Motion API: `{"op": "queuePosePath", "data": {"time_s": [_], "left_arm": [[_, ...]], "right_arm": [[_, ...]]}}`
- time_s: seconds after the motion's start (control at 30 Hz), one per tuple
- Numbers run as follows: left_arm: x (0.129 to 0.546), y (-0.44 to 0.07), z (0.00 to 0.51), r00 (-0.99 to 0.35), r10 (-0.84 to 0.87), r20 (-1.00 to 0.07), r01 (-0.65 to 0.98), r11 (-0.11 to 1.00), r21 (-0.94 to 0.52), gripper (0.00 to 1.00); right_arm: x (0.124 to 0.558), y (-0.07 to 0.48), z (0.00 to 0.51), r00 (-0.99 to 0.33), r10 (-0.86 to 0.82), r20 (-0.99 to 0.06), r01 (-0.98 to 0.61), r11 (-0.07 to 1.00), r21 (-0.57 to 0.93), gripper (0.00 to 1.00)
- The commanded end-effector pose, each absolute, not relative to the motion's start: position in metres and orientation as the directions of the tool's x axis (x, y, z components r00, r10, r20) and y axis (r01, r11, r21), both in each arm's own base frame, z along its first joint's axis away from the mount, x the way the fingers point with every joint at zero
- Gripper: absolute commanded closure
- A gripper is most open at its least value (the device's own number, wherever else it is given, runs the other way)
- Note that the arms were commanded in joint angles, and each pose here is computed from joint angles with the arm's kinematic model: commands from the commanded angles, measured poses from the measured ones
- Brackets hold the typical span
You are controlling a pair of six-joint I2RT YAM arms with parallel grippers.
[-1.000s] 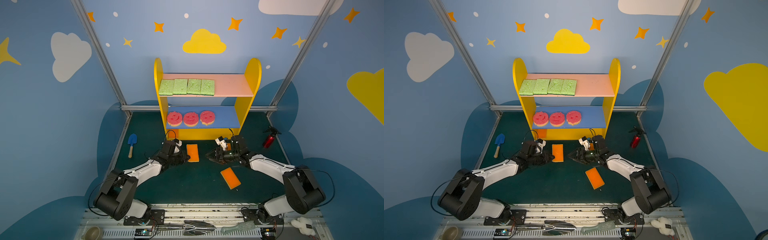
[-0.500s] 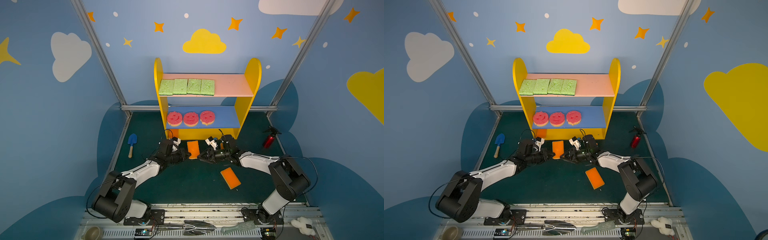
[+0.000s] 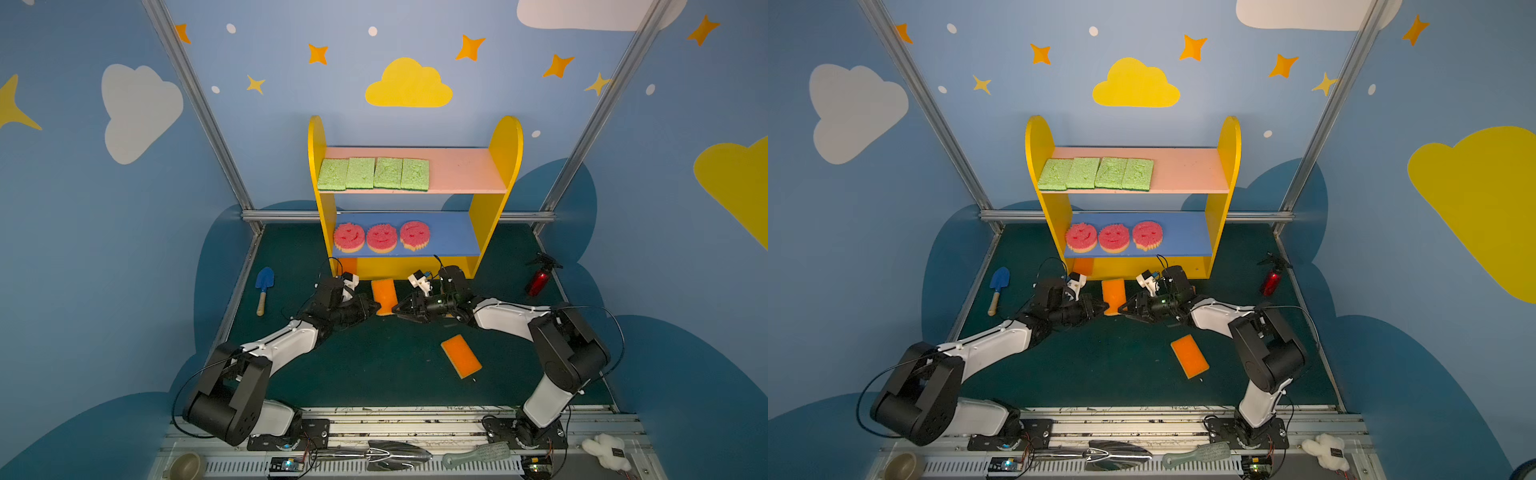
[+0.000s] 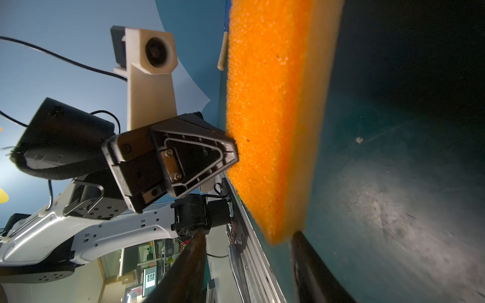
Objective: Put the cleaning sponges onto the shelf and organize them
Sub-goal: 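Grasp the orange sponge with the right gripper from the left gripper, then carry the sponge with the right gripper to the shelf base while the left gripper withdraws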
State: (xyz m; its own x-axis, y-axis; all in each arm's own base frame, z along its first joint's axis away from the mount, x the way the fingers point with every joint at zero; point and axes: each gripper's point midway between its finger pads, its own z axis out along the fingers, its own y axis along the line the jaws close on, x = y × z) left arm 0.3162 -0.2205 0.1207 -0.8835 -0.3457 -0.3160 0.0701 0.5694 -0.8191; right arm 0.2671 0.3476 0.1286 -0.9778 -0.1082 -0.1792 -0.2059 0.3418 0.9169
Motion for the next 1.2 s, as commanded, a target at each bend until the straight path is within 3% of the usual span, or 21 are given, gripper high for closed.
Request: {"op": "queuePosePath", "data": {"time_s": [0.0,0.13,0.27,0.6,0.63,0.67,0.73,0.77,0.8,1.17], "left_arm": [[0.317,-0.222,0.134,-0.878,-0.340,-0.336,0.107,0.545,-0.831,0.97],[0.318,-0.224,0.136,-0.880,-0.334,-0.336,0.112,0.542,-0.833,0.97],[0.319,-0.224,0.136,-0.881,-0.334,-0.334,0.112,0.539,-0.835,0.97],[0.318,-0.225,0.131,-0.885,-0.337,-0.321,0.103,0.531,-0.841,0.95],[0.318,-0.225,0.131,-0.885,-0.338,-0.321,0.102,0.530,-0.842,0.89],[0.318,-0.224,0.130,-0.884,-0.342,-0.319,0.097,0.533,-0.841,0.75],[0.317,-0.222,0.130,-0.879,-0.348,-0.326,0.098,0.538,-0.837,0.37],[0.316,-0.220,0.129,-0.875,-0.350,-0.333,0.097,0.548,-0.831,0.12],[0.315,-0.217,0.129,-0.870,-0.354,-0.342,0.096,0.560,-0.823,0.01],[0.287,-0.158,0.115,-0.775,-0.444,-0.449,0.004,0.707,-0.707,0.00]], "right_arm": [[0.273,0.350,0.132,-0.977,-0.107,-0.187,-0.212,0.332,0.919,0.47],[0.275,0.350,0.135,-0.976,-0.102,-0.191,-0.215,0.332,0.919,0.47],[0.279,0.350,0.134,-0.978,-0.096,-0.185,-0.207,0.332,0.920,0.53],[0.282,0.352,0.129,-0.983,-0.084,-0.162,-0.181,0.316,0.931,0.87],[0.282,0.352,0.128,-0.984,-0.082,-0.158,-0.176,0.314,0.933,0.90],[0.283,0.352,0.125,-0.985,-0.079,-0.150,-0.168,0.312,0.935,0.92],[0.284,0.354,0.122,-0.987,-0.077,-0.141,-0.158,0.302,0.940,0.94],[0.285,0.355,0.120,-0.988,-0.077,-0.137,-0.154,0.296,0.943,0.95],[0.286,0.356,0.119,-0.988,-0.074,-0.136,-0.152,0.289,0.945,0.96],[0.311,0.371,0.104,-0.989,-0.036,-0.142,-0.146,0.219,0.965,0.97]]}}
